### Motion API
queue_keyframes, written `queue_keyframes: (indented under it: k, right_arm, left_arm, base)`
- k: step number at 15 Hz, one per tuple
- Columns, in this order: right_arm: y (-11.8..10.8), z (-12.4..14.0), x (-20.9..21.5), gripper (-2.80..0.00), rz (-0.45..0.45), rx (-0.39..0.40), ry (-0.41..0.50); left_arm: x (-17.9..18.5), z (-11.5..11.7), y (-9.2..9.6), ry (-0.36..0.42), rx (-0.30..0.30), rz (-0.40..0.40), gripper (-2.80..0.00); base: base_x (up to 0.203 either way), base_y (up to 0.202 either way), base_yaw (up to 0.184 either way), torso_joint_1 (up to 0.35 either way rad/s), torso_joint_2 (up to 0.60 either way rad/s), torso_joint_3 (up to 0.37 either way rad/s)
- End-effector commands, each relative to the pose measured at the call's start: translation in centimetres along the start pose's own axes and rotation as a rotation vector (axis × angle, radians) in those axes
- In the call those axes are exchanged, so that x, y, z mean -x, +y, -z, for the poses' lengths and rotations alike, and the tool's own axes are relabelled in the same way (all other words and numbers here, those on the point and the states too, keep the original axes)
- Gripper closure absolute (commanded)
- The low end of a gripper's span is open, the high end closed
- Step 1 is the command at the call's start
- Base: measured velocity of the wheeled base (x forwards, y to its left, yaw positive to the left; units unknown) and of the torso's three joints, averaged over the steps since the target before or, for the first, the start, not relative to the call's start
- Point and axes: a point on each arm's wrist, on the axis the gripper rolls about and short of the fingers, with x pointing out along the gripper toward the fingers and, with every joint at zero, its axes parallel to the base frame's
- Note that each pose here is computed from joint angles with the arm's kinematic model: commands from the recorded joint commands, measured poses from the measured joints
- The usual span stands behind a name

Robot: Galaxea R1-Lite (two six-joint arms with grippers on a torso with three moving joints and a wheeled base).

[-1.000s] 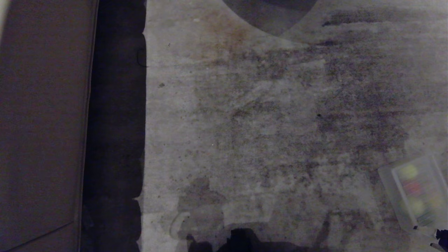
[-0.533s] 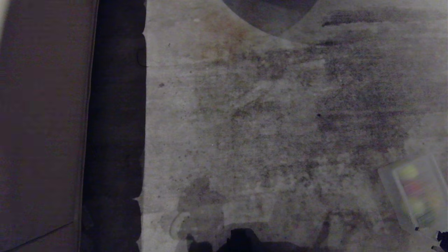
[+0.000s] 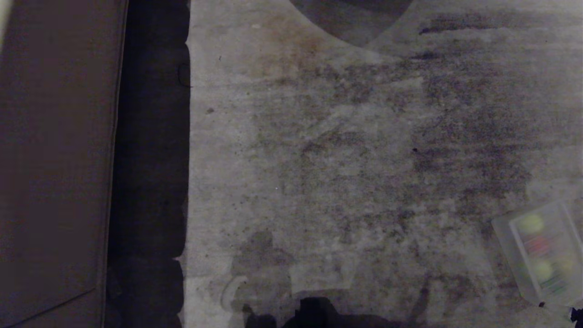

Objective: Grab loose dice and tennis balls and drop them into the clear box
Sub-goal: Close the lid

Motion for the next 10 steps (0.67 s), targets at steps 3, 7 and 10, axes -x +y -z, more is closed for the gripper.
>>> queue_keyframes:
  k: [3,7,10]
  right_arm:
    - [5.8,-3.1,6.9,0.0,0.005,0.134,-0.135]
    - [14.8,-4.0,12.7,0.0,-0.019,0.259,-0.15]
    - [22.6,-3.0,13.3,0.0,-0.144,0.458,-0.085]
  left_arm:
    - [0.0,0.0,0.0,0.002,0.001,-0.001,0.0]
    - [0.0,0.0,0.0,0.002,0.001,-0.001,0.0]
    - [0.0,0.0,0.0,0.003,0.001,-0.001,0.0]
  base:
    - [0.0,0.0,0.0,0.0,0.0,0.0]
    - [0.0,0.0,0.0,0.0,0.0,0.0]
    - [0.0,0.0,0.0,0.0,0.0,0.0]
